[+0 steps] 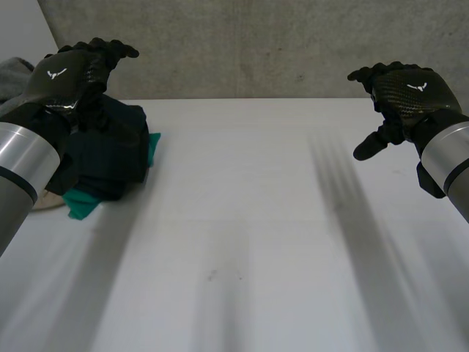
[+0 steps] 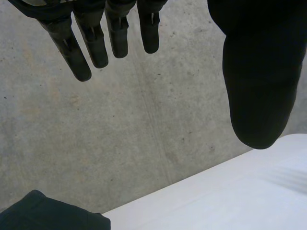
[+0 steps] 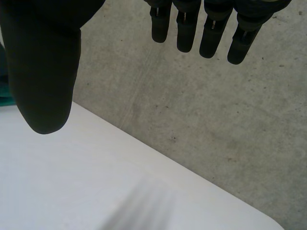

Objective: Fold the laundry.

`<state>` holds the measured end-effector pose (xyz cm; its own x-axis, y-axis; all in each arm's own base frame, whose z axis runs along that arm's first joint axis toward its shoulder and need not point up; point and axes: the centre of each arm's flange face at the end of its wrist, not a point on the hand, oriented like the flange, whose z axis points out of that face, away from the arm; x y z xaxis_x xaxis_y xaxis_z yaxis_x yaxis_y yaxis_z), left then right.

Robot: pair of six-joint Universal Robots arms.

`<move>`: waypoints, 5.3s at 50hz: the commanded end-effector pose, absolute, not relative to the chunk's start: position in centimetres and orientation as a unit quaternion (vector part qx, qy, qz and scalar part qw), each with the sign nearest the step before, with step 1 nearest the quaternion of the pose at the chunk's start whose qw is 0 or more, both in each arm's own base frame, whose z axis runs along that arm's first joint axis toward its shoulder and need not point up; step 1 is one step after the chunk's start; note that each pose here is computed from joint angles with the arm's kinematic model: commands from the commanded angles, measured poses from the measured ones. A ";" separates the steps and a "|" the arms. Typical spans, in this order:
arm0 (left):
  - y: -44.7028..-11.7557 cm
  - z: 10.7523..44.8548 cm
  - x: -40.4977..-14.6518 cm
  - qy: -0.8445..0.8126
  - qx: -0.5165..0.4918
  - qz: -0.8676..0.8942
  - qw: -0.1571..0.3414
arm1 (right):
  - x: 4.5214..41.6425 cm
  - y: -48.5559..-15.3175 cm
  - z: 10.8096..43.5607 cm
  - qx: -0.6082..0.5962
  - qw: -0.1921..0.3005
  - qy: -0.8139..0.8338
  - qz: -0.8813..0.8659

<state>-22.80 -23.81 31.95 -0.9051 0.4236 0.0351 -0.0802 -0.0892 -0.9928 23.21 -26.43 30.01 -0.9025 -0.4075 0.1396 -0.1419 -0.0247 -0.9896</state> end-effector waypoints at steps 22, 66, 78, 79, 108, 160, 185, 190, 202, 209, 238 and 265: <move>-29.5 32.6 -18.9 -0.642 -0.129 0.754 0.055 | 23.3 -26.5 29.6 -0.200 0.095 0.696 -0.683; -47.5 27.7 -11.1 -0.540 -0.155 0.775 -0.289 | 23.4 -26.7 28.6 -0.204 0.095 0.706 -0.671; -37.4 39.4 -21.5 -0.447 -0.109 0.886 -0.059 | 23.3 -26.7 28.9 -0.203 0.095 0.703 -0.675; -36.4 39.7 -22.4 -0.446 -0.109 0.888 -0.036 | 23.3 -26.7 29.0 -0.203 0.094 0.703 -0.675; -25.0 23.3 -36.7 -0.652 -0.255 0.662 0.266 | 23.6 -27.6 27.3 -0.239 0.066 0.712 -0.657; -30.0 30.2 -33.2 -0.535 -0.240 0.772 0.244 | 26.3 -24.6 23.2 -0.319 0.052 0.747 -0.581; -25.9 25.1 -35.2 -0.653 -0.202 0.673 0.282 | 25.3 -26.5 23.6 -0.294 0.030 0.742 -0.602; -28.7 25.9 -31.8 -0.648 -0.205 0.702 0.211 | 25.5 -26.1 23.6 -0.299 0.031 0.744 -0.597; -32.4 21.0 -29.3 -0.642 -0.337 0.673 0.143 | 27.1 -22.4 22.1 -0.316 0.078 0.784 -0.529; -32.6 17.6 -30.9 -0.631 -0.395 0.641 0.187 | 28.7 -22.2 19.1 -0.269 0.129 0.799 -0.523; -21.7 18.7 -36.6 -0.627 -0.485 0.569 0.218 | 29.1 -24.3 20.8 -0.316 0.030 0.728 -0.608; -20.0 18.5 -37.6 -0.704 -0.272 0.602 0.262 | 31.4 -32.4 19.7 -0.387 -0.014 0.612 -0.689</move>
<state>-38.69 -18.61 19.33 -0.6424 0.7495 0.1599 -0.0293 0.1844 -0.9824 32.38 -31.41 19.37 -0.6483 -0.5182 0.5579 -0.4861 -0.2823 -0.8271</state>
